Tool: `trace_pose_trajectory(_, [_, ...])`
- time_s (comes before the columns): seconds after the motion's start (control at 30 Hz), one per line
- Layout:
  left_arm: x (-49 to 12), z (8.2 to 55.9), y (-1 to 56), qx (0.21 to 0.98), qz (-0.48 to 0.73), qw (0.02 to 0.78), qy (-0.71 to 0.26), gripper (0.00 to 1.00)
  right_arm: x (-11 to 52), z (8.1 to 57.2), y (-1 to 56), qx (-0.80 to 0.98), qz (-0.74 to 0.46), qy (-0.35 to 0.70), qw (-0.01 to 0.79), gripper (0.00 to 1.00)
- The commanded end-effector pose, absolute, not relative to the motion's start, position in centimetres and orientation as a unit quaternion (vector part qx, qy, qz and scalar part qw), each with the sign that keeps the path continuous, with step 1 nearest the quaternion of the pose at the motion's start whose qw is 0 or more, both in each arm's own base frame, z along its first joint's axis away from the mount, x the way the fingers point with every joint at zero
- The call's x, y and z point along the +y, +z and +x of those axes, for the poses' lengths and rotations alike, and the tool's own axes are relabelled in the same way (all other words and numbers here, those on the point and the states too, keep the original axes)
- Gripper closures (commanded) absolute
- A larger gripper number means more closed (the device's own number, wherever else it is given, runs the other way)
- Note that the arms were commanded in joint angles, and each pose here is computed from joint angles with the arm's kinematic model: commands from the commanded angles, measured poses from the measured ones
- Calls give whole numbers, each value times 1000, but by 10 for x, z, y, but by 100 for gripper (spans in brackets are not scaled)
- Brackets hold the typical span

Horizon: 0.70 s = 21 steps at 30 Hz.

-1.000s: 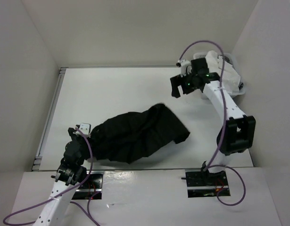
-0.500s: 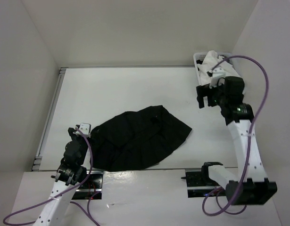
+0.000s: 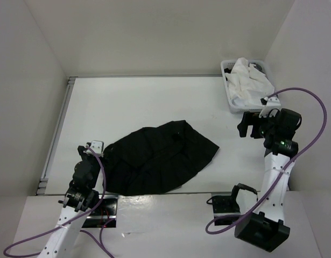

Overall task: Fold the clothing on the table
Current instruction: Flatten the skirt out

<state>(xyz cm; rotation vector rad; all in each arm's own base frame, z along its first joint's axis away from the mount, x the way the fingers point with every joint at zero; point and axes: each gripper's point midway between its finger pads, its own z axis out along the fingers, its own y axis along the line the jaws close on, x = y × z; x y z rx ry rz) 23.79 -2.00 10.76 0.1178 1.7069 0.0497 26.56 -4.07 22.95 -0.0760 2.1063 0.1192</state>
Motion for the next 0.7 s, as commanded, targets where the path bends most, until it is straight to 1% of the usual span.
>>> trace_pose_trajectory(0.0, [-20,240,122,716,38,697,13,0,-41,263,247,849,-32,61,524,2])
trace_pose_trajectory(0.17, [-20,240,122,716,38,697,13,0,-61,263,240,856,1,53,515,2])
trace_pose_trajectory(0.33, [-20,240,122,716,38,697,13,0,-65,265,235,860,9,56,506,2])
trace_pose_trajectory(0.43, [-25,240,123,714,66,697,12,0,-69,267,227,867,18,61,495,2])
trace_pose_trajectory(0.47, [-25,238,149,690,89,718,25,0,-70,268,225,868,20,63,492,2])
trace_pose_trajectory(0.5, [-25,236,162,676,120,726,47,0,-70,268,225,868,20,63,491,2])
trace_pose_trajectory(0.53, [-15,235,194,643,85,759,59,0,-69,267,227,867,18,61,495,2])
trace_pose_trajectory(0.57, [-18,231,217,614,121,776,79,0,-69,267,227,867,18,61,495,2])
trace_pose_trajectory(0.6, [-20,221,252,572,153,800,98,0,-69,266,230,864,16,58,499,2])
trace_pose_trajectory(0.63, [-22,213,280,531,167,823,112,0,-69,266,230,864,16,58,499,2])
trace_pose_trajectory(0.67, [-20,209,296,517,164,832,116,0,-69,266,230,864,16,58,499,2])
